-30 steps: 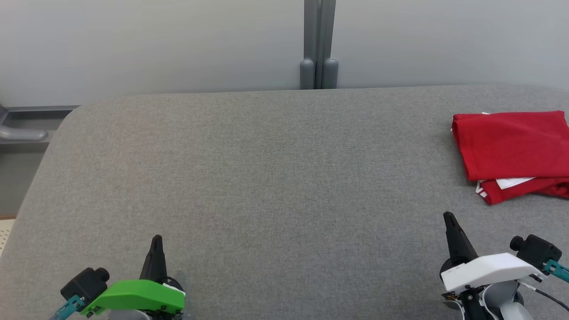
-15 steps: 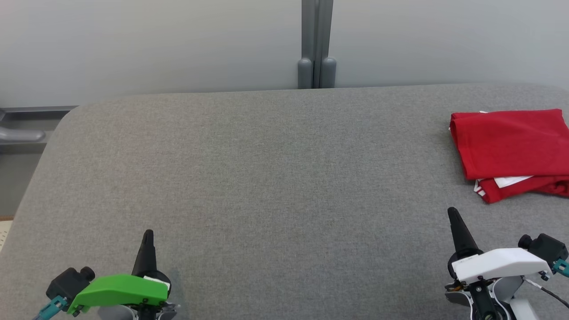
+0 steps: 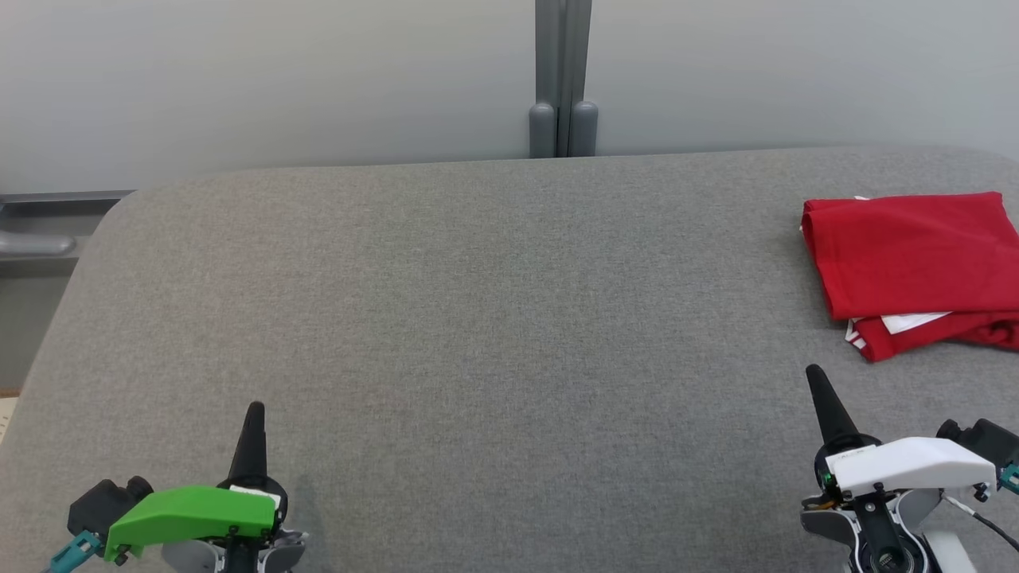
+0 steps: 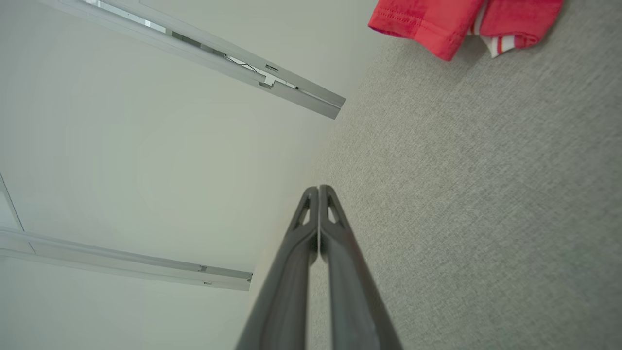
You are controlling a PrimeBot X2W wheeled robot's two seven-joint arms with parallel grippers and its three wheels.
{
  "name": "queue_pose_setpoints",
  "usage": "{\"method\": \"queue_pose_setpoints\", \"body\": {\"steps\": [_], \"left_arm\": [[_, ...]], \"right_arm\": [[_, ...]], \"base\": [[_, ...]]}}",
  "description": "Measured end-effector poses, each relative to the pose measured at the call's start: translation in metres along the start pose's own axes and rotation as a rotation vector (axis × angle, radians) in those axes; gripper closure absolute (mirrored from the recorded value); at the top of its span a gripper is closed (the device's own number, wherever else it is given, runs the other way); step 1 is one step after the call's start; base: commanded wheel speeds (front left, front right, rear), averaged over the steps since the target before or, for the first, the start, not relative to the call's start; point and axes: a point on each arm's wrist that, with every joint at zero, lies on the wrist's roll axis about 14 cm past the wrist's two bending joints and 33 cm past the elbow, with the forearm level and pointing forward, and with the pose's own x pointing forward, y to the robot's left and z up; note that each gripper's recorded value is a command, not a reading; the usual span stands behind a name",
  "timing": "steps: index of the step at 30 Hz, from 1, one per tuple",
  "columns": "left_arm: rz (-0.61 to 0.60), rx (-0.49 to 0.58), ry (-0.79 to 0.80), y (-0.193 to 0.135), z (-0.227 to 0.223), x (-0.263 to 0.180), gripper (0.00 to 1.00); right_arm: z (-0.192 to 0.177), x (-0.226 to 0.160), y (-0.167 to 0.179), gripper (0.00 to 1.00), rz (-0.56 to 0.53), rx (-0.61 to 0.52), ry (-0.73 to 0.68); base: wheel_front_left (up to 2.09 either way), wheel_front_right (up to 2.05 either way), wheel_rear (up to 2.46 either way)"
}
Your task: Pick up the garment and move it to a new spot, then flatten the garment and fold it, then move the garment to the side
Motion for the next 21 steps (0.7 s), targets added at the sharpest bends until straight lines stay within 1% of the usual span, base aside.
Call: {"method": "queue_pose_setpoints", "body": {"steps": [21], "left_arm": [[-0.044,-0.175,-0.004,-0.0082,0.0106,0.0057,1.0]], "right_arm": [[0.0095,0.0028,0.0009,1.0,0.006,0.188,-0.017]], "base": [[0.0,0.0,0.0]]}}
